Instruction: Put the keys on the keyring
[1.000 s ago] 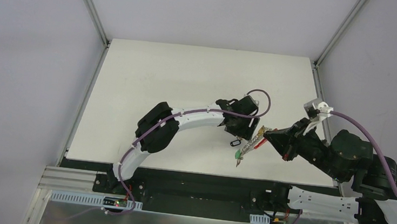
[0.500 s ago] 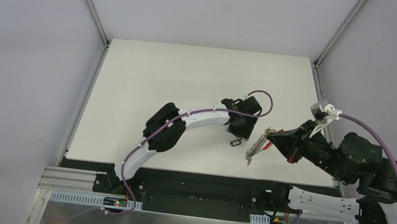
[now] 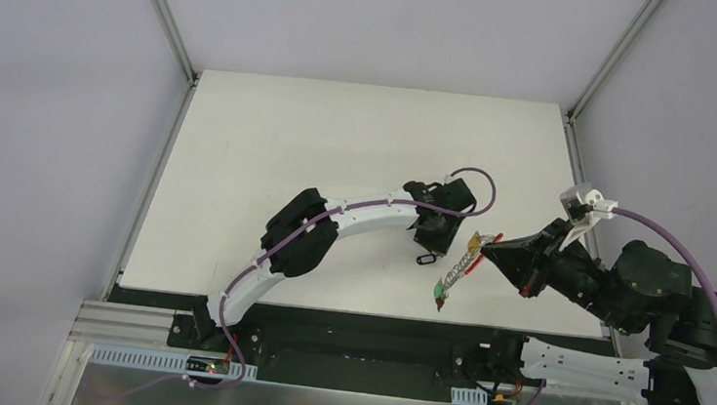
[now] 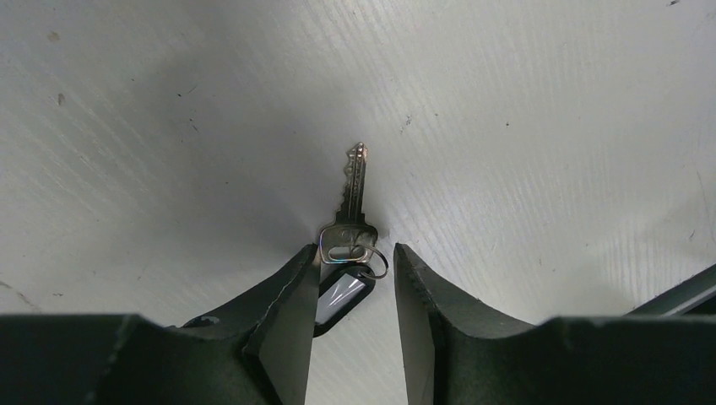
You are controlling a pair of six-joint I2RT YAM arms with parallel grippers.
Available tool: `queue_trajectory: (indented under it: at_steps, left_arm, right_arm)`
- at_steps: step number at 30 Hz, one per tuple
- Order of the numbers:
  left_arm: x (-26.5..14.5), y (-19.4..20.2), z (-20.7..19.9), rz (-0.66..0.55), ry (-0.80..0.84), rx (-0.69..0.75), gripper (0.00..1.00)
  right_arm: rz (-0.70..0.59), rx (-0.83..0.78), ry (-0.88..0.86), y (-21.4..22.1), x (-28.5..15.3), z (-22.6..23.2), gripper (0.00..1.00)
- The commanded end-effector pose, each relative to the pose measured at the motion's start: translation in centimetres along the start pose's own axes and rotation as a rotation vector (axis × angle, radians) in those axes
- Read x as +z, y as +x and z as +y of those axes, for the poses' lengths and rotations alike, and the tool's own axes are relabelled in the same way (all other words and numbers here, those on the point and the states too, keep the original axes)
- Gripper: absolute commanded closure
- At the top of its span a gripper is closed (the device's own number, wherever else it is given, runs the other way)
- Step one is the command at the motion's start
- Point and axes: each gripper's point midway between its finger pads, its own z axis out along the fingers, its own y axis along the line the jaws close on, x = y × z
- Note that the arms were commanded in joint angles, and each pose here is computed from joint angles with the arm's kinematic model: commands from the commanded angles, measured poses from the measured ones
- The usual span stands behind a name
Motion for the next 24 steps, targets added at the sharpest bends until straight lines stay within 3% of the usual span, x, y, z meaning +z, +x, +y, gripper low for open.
queue_trajectory:
  at_steps: [1, 19, 24]
  left_arm:
    - [-0.1, 0.4, 0.3, 0.006, -0.037, 0.022, 0.64]
    - [-1.0, 0.8, 0.7, 0.009, -0.042, 0.045, 1.0]
    - [-1.6, 0.6, 1.2, -0.008, -0.061, 0.055, 1.0]
  right_arm:
    - [-0.035, 0.017, -0.032, -0.8, -0.3, 0.5, 1.0]
    - [-0.028, 0.022, -0.039, -0.8, 0.2, 1.0, 1.0]
    - [-0.026, 0.018, -0.04, -0.8, 0.3, 1.1, 1.0]
